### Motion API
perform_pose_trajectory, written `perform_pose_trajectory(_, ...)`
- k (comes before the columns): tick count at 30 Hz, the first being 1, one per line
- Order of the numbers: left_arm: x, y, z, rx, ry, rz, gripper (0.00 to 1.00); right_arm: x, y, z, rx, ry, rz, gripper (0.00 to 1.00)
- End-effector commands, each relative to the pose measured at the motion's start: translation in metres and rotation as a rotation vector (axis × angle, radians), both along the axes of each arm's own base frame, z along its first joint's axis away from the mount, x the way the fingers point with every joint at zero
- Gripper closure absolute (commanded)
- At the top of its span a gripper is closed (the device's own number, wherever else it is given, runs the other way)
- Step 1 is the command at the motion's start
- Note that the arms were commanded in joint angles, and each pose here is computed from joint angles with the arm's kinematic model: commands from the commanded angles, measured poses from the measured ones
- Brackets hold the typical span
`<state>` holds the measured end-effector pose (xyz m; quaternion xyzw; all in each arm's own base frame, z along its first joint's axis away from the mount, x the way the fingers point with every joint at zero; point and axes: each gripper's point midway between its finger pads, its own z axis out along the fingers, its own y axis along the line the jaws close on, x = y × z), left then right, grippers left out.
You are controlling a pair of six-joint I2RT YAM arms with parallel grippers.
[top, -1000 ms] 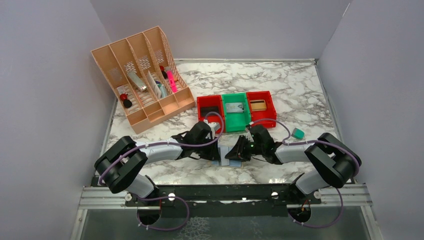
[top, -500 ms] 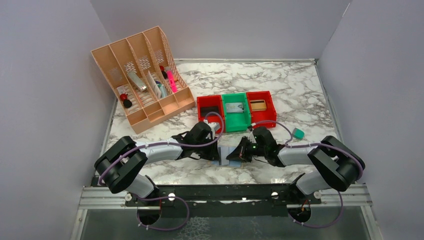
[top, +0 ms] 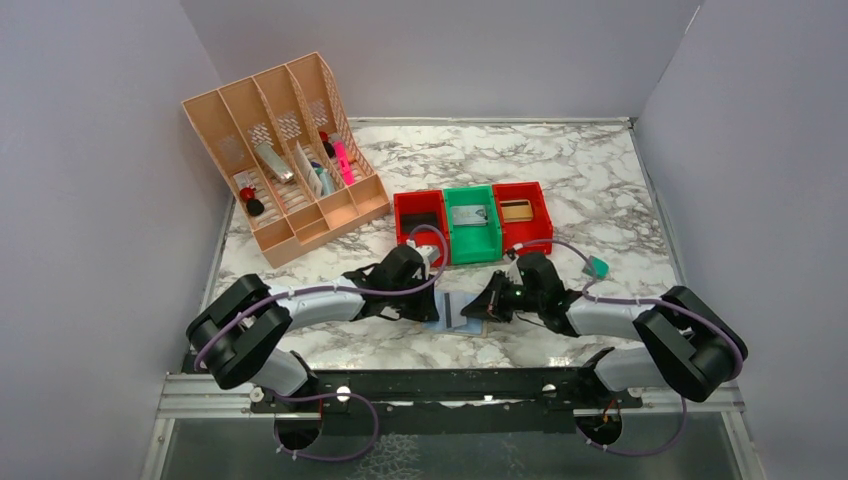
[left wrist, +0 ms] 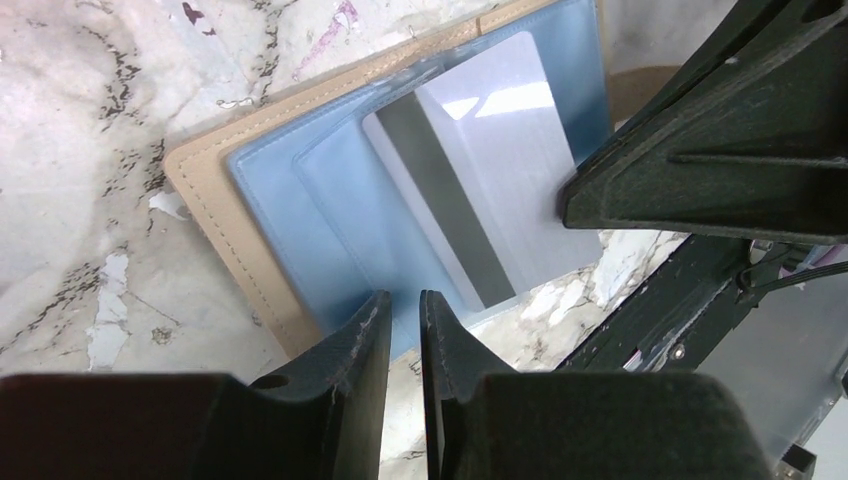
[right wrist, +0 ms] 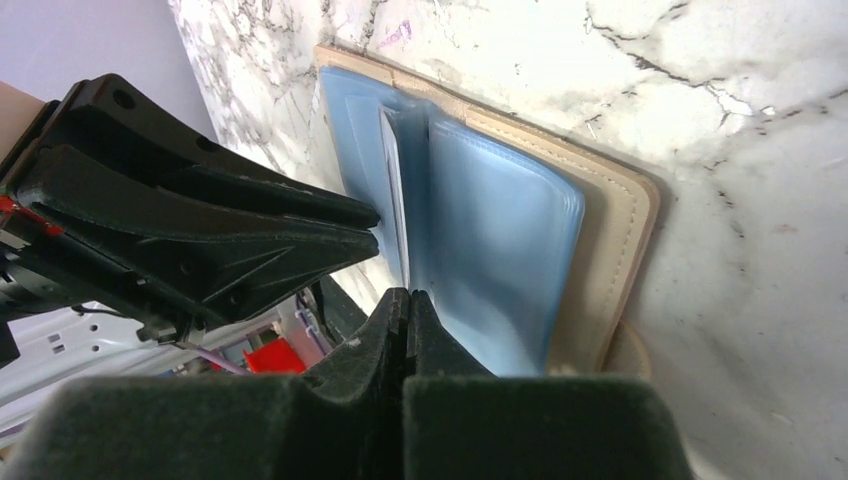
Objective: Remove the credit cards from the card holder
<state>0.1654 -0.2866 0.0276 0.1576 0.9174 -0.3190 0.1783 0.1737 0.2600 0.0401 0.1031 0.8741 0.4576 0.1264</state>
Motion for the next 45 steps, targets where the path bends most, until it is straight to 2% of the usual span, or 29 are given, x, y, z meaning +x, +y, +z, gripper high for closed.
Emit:
perform_pose_trajectory(1,-0.004,0.019,-0.009,0.09,0.003,0.016,0.75,-0.002,-0.005,-0.001,-0.01,-0.013,0.011,0.96)
perform_pose_trajectory(5,0.002,0.004,0.018,-0.015,-0.035,0.022,0.6,-0.004,0.002,-0.003,0.011,0.001,0.055,0.96)
perform_pose_trajectory(8,0.009,-0.007,0.048,-0.097,-0.09,0.019,0.52,-0.005,0.003,-0.008,0.019,0.014,0.058,0.96)
perform_pose_trajectory(12,0.01,-0.019,0.067,-0.164,-0.106,-0.011,0.48,-0.005,0.007,-0.01,0.042,0.026,0.061,0.95)
perform_pose_trajectory(16,0.004,-0.022,0.051,-0.147,-0.051,-0.032,0.48,-0.005,0.007,-0.017,0.036,0.048,0.052,0.95)
perform_pose_trajectory(21,-0.006,-0.018,0.021,-0.092,0.014,-0.043,0.52,-0.006,0.004,-0.023,0.029,0.058,0.032,0.93)
perform_pose_trajectory(26,-0.011,-0.011,-0.001,-0.033,0.047,-0.032,0.65,-0.007,0.005,-0.021,0.045,0.053,0.038,0.9)
perform_pose_trajectory(32,-0.014,-0.001,-0.009,-0.003,0.045,-0.008,0.75,-0.001,0.008,-0.015,0.061,0.031,0.028,0.78)
perform_pose_trajectory(45,-0.016,0.002,-0.012,0.005,0.046,-0.005,0.81,0.003,0.019,-0.011,0.108,-0.013,0.091,0.78)
